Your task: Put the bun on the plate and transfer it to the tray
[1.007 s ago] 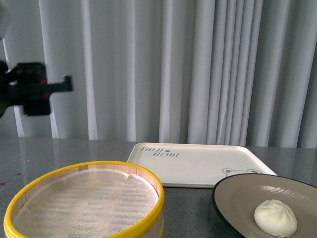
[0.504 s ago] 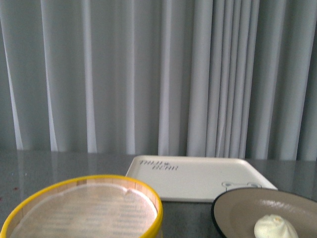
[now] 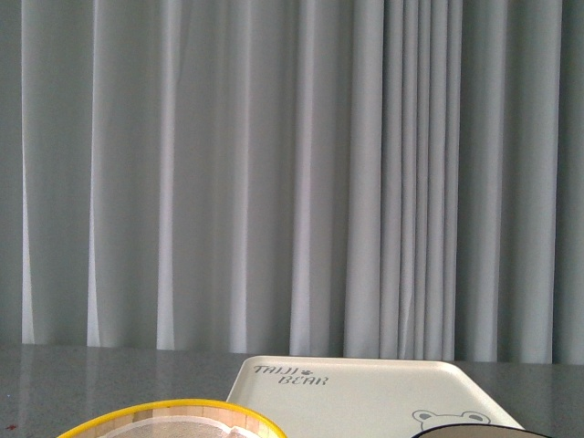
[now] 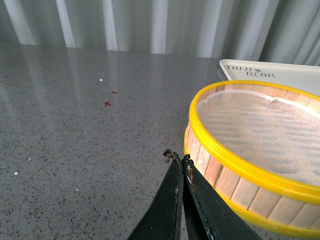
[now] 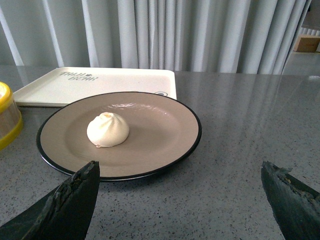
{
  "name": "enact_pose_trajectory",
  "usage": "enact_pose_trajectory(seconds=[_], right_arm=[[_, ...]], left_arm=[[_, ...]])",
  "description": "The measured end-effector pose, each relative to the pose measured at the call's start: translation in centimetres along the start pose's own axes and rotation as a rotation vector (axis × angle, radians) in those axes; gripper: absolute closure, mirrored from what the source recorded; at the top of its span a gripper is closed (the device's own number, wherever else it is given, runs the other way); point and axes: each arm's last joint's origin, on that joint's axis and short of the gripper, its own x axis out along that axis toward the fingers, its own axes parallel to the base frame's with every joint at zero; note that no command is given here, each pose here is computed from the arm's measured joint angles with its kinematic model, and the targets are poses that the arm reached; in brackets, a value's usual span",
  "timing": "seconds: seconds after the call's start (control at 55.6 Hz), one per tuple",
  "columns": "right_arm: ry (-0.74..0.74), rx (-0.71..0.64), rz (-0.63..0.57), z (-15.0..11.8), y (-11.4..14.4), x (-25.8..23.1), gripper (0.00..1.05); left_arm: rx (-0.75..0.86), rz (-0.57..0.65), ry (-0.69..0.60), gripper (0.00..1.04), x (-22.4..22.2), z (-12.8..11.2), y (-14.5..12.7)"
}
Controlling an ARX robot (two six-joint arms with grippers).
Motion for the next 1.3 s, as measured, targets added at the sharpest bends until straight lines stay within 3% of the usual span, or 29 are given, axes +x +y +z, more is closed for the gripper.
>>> enact_pose_trajectory(seconds=[0.27,1.295], right_arm=[[0.000,0.000,0.000,0.0,0.0,0.0,0.09],[0.000,0.000,0.000,0.0,0.0,0.0,0.09]], left_arm=[[0.000,-0.002,-0.010,1.01,-1.5,-0.9,0.0],[0.001,-0.004,-0.037,1.01,-4.6,-0.4,0.0]])
